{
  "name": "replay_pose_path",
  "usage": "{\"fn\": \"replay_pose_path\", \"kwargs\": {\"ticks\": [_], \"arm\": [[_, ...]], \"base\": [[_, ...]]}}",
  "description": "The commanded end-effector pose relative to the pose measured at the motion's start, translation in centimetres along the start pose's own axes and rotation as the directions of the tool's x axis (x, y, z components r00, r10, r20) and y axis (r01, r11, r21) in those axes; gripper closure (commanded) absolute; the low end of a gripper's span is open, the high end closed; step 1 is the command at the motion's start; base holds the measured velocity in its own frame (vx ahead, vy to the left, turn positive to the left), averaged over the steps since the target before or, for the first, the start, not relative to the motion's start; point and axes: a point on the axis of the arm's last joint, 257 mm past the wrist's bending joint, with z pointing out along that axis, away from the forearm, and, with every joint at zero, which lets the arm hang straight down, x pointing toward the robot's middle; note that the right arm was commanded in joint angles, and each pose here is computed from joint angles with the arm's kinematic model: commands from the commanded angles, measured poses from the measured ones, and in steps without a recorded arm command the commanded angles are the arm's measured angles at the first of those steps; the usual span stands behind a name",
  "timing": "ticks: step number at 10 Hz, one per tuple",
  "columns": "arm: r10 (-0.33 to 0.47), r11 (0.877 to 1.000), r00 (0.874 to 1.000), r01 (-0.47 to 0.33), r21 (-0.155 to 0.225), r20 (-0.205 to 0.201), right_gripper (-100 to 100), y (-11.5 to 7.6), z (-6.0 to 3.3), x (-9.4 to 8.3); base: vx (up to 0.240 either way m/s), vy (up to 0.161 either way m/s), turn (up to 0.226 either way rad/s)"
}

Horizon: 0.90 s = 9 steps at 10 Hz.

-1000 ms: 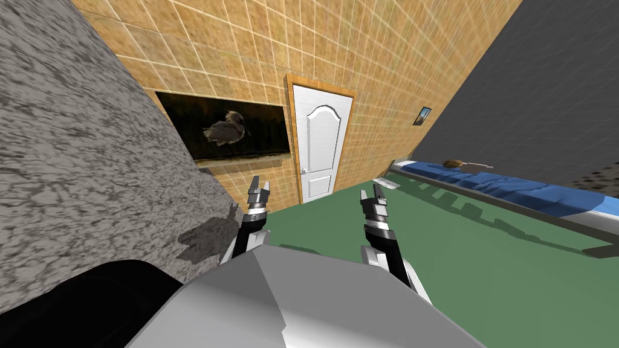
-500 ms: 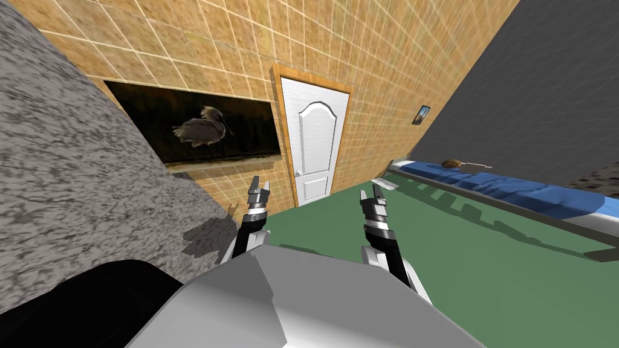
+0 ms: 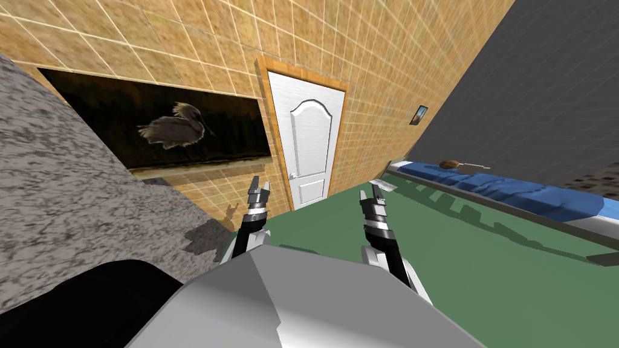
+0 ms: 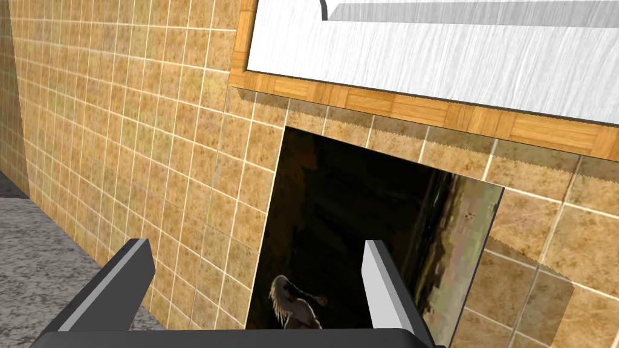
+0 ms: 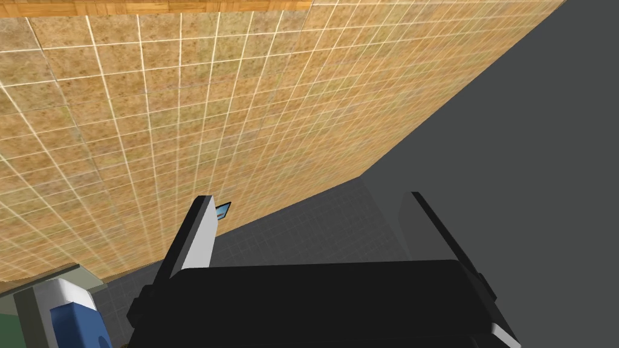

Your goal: Pull the door open

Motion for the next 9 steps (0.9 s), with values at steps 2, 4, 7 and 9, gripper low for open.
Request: {"fn": "replay_pose_path", "kwargs": {"ticks": [2, 4, 7, 9], "arm": [[-0.002, 1.000, 1.000, 0.002, 0.004, -0.006, -100, -0.3, -0.02, 0.0], [-0.004, 1.000, 1.000, 0.004, 0.009, -0.012, -100, -0.6, -0.05, 0.1], [-0.007, 1.000, 1.000, 0.007, 0.017, -0.020, -100, -1.1, -0.08, 0.1], [-0.009, 1.000, 1.000, 0.009, 0.022, -0.026, -100, -1.5, -0.11, 0.1]], "base": [[0.175, -0.150, -0.030], [0.148, -0.154, -0.048], [0.133, -0.143, -0.040], [0.133, -0.135, -0.044]]}}
